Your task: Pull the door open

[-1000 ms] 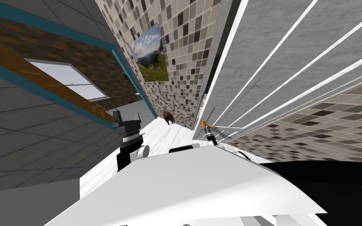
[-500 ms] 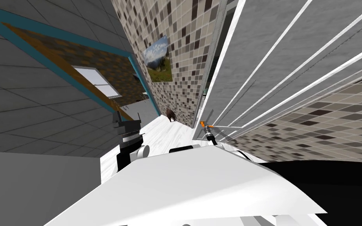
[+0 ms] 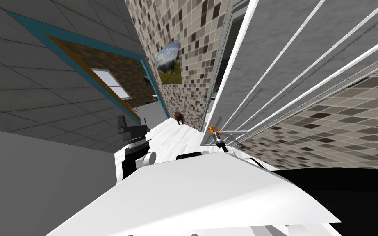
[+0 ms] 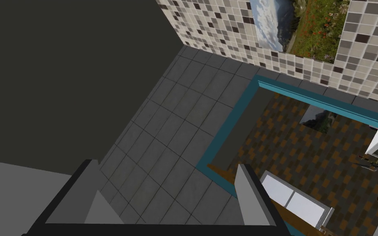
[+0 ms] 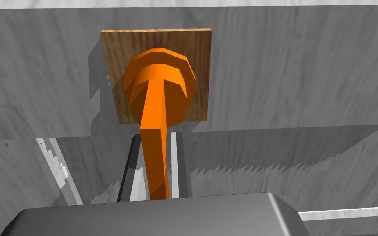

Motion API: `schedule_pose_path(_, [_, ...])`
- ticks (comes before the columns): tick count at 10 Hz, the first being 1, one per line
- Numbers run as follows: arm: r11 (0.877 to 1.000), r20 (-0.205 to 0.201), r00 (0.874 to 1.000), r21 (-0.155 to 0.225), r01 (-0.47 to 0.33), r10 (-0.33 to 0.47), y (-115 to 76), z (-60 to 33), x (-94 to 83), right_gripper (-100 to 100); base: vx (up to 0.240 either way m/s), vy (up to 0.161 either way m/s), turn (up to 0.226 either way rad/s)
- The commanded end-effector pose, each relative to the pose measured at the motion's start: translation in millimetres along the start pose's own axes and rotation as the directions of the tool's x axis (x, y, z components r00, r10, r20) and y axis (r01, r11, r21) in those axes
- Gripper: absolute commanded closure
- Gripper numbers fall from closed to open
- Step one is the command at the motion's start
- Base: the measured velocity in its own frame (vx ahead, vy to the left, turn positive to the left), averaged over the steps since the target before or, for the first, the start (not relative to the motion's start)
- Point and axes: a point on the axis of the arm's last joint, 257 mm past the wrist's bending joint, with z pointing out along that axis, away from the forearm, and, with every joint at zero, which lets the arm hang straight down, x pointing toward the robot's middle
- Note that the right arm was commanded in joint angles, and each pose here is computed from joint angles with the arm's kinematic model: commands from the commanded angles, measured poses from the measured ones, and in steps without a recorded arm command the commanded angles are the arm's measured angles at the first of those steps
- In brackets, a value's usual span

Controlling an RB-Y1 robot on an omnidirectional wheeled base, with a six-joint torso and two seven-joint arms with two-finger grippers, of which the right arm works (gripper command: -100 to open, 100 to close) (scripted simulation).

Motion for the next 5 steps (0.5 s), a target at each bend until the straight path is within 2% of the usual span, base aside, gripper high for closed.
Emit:
schedule_pose_path(1, [1.0, -0.027, 1.0, 0.001, -0.001, 0.001, -0.2, -4.9, 1.7, 100, -0.254, -0.057, 0.097])
schedule_pose_path(3, [1.0, -0.054, 0.999, 0.002, -0.002, 0.002, -0.1, -8.4, 4.9, 100, -0.21, -0.059, 0.067])
schedule_pose_path(4, [1.0, -0.049, 0.999, 0.008, -0.003, 0.003, -2.9, -8.3, 6.7, 100, -0.093, -0.031, 0.027])
schedule_pose_path(5, [1.0, -0.075, 0.997, 0.009, -0.003, 0.003, -4.0, -18.1, 6.6, 100, -0.156, -0.031, 0.157])
